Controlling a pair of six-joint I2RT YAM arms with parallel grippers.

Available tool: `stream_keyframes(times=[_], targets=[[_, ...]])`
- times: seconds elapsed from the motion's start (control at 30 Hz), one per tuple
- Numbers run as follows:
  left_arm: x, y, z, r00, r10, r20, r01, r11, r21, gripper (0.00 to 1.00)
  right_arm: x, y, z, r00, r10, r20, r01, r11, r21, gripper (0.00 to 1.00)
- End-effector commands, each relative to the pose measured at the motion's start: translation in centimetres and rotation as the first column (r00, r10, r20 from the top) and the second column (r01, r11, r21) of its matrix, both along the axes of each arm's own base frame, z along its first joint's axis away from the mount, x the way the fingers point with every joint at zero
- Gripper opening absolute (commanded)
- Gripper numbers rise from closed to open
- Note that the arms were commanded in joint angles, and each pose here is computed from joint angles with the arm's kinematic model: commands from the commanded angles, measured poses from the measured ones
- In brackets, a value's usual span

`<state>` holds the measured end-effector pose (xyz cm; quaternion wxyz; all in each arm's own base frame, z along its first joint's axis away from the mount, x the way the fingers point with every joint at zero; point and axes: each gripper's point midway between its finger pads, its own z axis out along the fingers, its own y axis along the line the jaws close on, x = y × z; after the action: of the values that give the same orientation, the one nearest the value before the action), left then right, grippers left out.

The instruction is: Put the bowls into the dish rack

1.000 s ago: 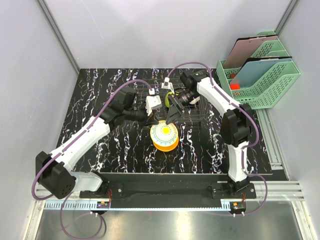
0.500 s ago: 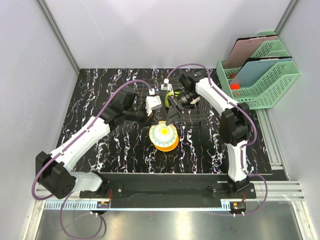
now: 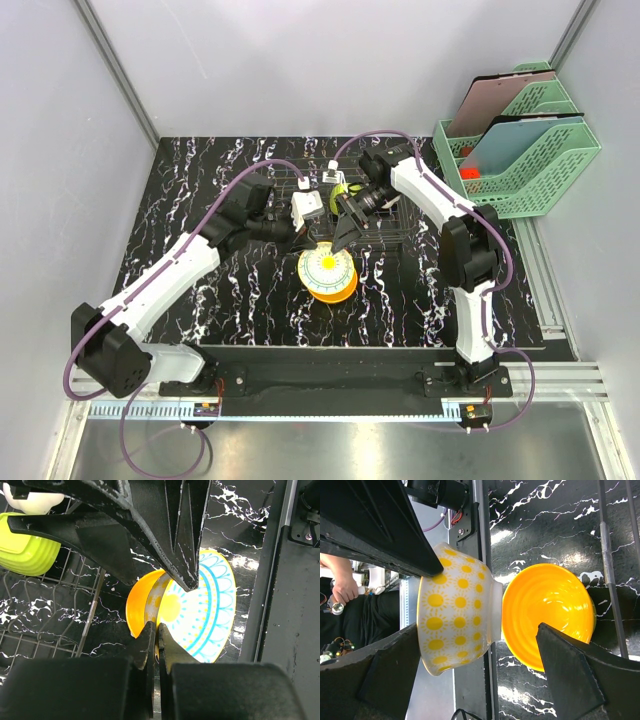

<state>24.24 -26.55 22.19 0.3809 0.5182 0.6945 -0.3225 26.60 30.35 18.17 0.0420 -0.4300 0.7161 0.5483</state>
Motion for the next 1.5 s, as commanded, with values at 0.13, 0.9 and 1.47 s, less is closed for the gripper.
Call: stream_keyframes(times=[0.13, 0.9, 1.47], targets=[[0.9, -1.1, 4.5, 0.994, -0.014, 0.113, 0.024, 0.995, -0.093, 0.00, -4.6, -1.4, 3.0, 0.971, -0.001, -0.240, -0.021, 0.996, -0.087, 1.00], [1.0, -1.0, 3.3, 0.993, -0.018, 0.114, 0.027, 0.997, -0.072, 0.00, -4.9, -1.0, 2.6, 0.969, 0.015, -0.247, -0.038, 0.995, -0.090, 1.00], [0.8, -0.6, 3.0, 0.991, -0.020, 0.135, 0.028, 0.998, -0.058, 0.00, -4.8, -1.4, 2.7, 0.963, -0.003, -0.271, -0.017, 0.997, -0.073, 0.75]])
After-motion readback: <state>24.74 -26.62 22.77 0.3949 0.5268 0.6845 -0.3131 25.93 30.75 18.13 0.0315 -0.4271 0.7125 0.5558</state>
